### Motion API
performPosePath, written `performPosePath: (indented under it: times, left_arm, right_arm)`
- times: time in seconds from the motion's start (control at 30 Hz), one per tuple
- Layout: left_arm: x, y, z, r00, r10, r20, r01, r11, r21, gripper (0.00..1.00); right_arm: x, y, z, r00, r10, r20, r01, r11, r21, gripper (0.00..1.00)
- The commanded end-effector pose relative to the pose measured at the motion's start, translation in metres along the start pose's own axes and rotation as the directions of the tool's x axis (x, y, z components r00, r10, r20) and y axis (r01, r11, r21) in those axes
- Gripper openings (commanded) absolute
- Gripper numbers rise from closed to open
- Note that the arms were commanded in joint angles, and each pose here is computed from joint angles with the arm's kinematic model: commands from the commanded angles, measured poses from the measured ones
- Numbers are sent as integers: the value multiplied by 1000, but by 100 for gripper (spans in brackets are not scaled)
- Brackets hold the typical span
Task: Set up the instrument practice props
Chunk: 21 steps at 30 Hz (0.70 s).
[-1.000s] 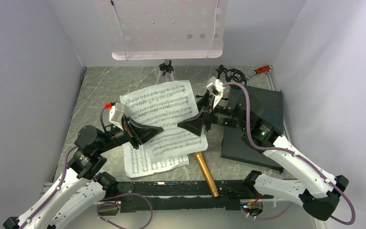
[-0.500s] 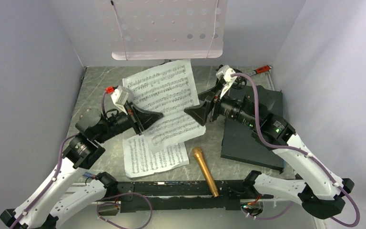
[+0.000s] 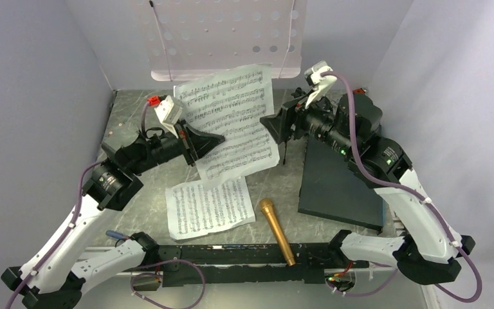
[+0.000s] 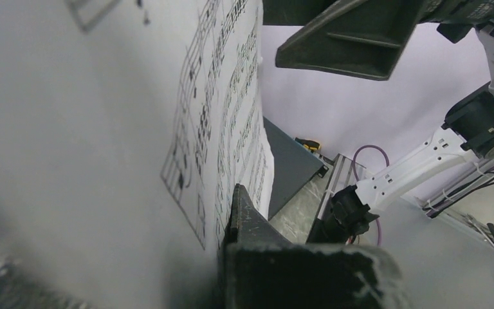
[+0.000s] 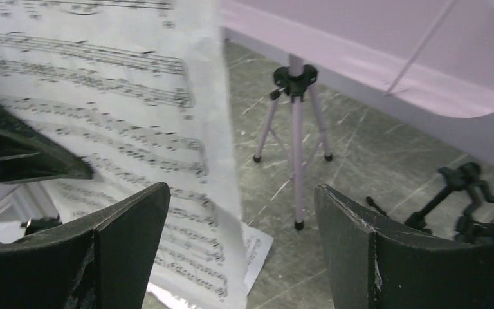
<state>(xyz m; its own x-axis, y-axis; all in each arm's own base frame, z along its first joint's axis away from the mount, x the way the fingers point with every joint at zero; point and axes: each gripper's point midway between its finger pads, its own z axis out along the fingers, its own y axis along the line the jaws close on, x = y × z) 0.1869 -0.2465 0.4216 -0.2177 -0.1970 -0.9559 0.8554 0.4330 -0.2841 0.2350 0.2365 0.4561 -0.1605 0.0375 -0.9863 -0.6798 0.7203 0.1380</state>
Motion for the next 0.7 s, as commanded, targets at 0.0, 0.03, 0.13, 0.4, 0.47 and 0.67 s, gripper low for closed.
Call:
performPosePath:
  times: [0.0,0.03,0.13,0.4,0.47,0.67]
  left_arm:
    - [-25,-14,4,995,93,31,-95,993,65,3]
    - [-28,-15,5,994,100,35,-103,992,67,2]
    - [-41,-15,8,990,132,55,-136,989,64,3]
    - [-77,-5,24,968,219,120,-221,975,2,3]
    - [-87,-3,27,962,236,136,-236,972,-16,3]
    - [-121,-2,36,940,288,180,-283,958,-54,3]
  right_arm:
    - [-30,-22,-14,998,-22,55,17,996,92,89]
    - [-33,-25,-15,998,-21,54,16,995,100,90]
    - [-44,-35,-17,998,-8,62,1,994,108,93]
    - [-68,-51,-23,994,22,105,-30,997,72,96]
    - [-74,-53,-22,993,30,113,-39,997,72,96]
    - [-99,-54,-19,983,55,174,-66,996,55,92]
